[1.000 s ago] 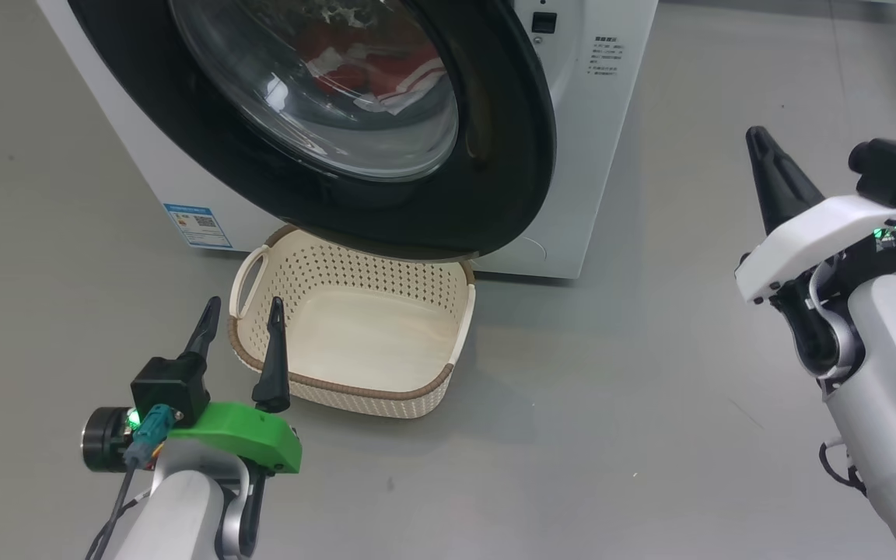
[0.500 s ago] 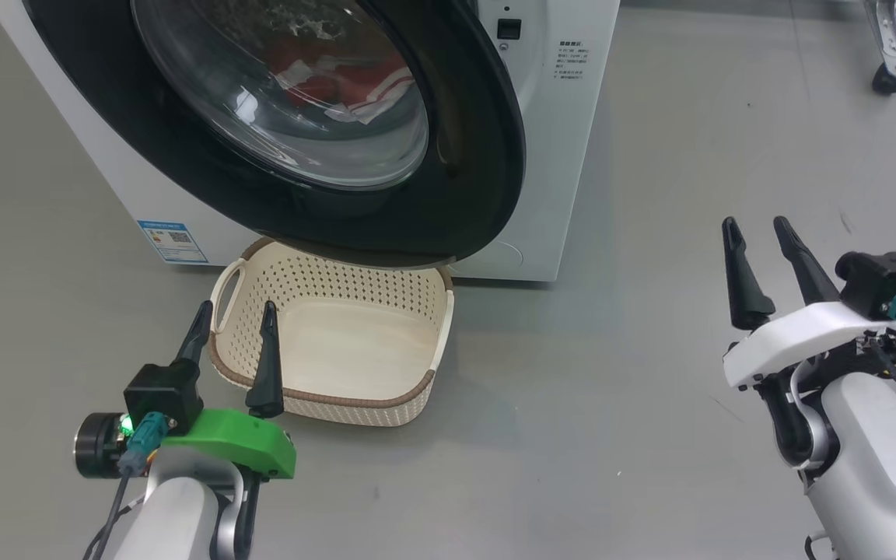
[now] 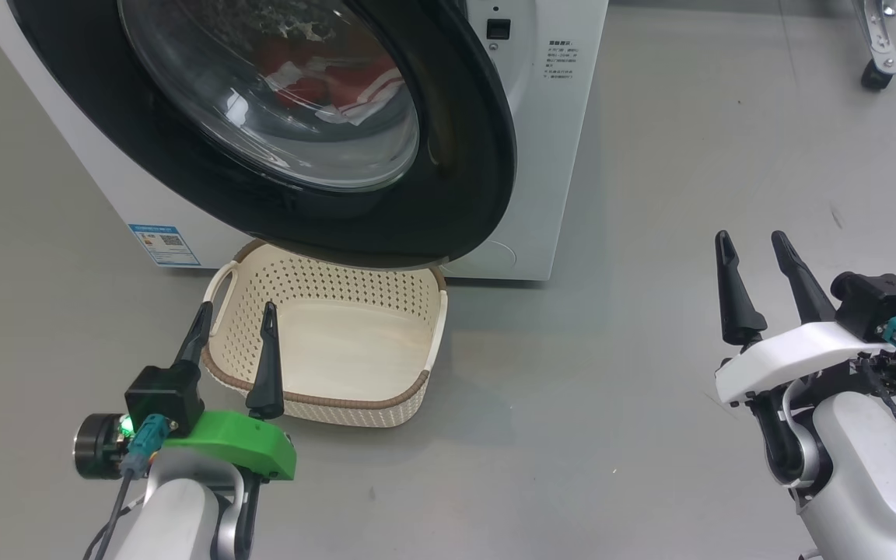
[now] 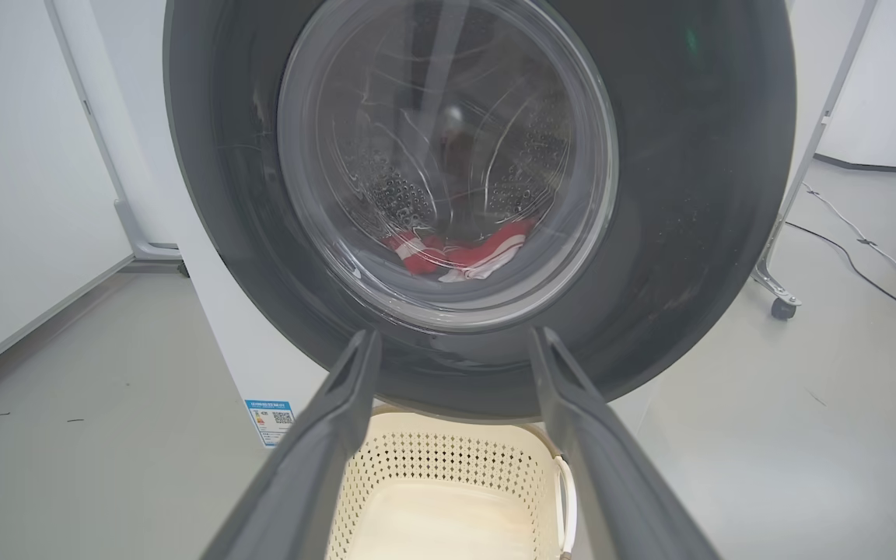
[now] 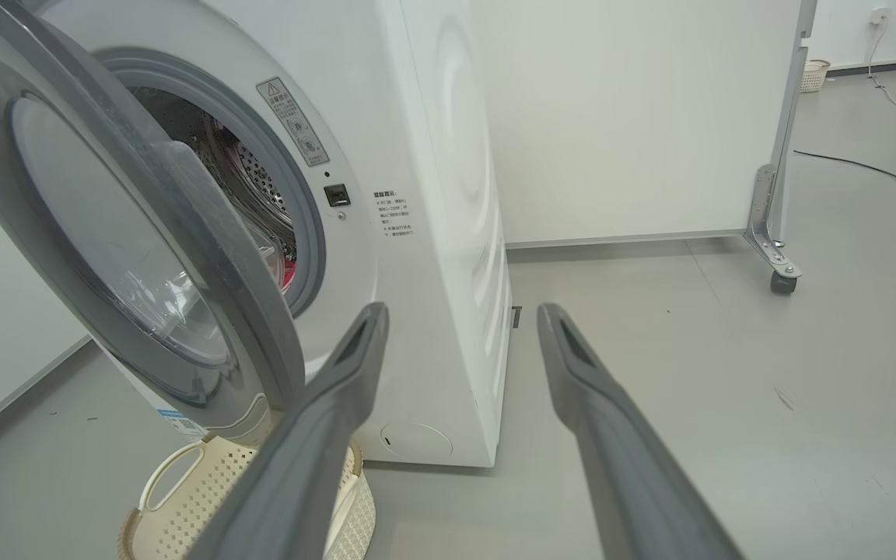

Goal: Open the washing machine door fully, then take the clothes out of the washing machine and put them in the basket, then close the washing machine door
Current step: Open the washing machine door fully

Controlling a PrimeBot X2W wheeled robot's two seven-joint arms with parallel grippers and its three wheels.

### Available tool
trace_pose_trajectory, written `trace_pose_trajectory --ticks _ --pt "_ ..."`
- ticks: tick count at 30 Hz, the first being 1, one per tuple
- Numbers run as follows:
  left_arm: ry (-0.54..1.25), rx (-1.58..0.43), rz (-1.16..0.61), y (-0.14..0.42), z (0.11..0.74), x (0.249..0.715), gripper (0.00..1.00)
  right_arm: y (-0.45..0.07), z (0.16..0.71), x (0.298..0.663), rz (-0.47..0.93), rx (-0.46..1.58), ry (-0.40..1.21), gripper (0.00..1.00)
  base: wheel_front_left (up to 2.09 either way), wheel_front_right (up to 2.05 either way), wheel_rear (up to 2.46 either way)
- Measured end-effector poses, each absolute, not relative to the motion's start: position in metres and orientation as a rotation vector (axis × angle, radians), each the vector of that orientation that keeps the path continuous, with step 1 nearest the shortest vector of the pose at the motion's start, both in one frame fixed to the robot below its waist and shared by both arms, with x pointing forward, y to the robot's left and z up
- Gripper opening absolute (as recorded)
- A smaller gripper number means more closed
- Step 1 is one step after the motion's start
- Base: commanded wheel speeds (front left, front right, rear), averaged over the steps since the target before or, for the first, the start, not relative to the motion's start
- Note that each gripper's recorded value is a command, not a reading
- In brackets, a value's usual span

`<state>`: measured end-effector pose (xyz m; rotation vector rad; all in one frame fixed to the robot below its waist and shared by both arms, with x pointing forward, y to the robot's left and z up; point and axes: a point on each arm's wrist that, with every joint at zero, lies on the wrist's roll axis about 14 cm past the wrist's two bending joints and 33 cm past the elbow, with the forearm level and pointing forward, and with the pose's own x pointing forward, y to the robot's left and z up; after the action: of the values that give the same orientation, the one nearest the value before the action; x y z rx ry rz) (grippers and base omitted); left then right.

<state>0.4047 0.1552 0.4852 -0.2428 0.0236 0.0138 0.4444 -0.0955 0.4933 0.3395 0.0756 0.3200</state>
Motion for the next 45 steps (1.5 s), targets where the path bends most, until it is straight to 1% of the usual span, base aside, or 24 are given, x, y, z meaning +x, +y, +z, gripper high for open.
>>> trace_pose_trajectory --ticks 26,45 --pt "0.036 -0.241 0.036 0.161 0.48 0.401 1.0 -0.084 0.5 0.444 0.357 0.322 0.047 1.0 0.0 0.0 0.0" --pt "0.042 -0.243 0.044 0.163 0.477 0.401 1.0 -0.084 0.5 0.443 0.359 0.324 0.051 1.0 0.0 0.0 0.0"
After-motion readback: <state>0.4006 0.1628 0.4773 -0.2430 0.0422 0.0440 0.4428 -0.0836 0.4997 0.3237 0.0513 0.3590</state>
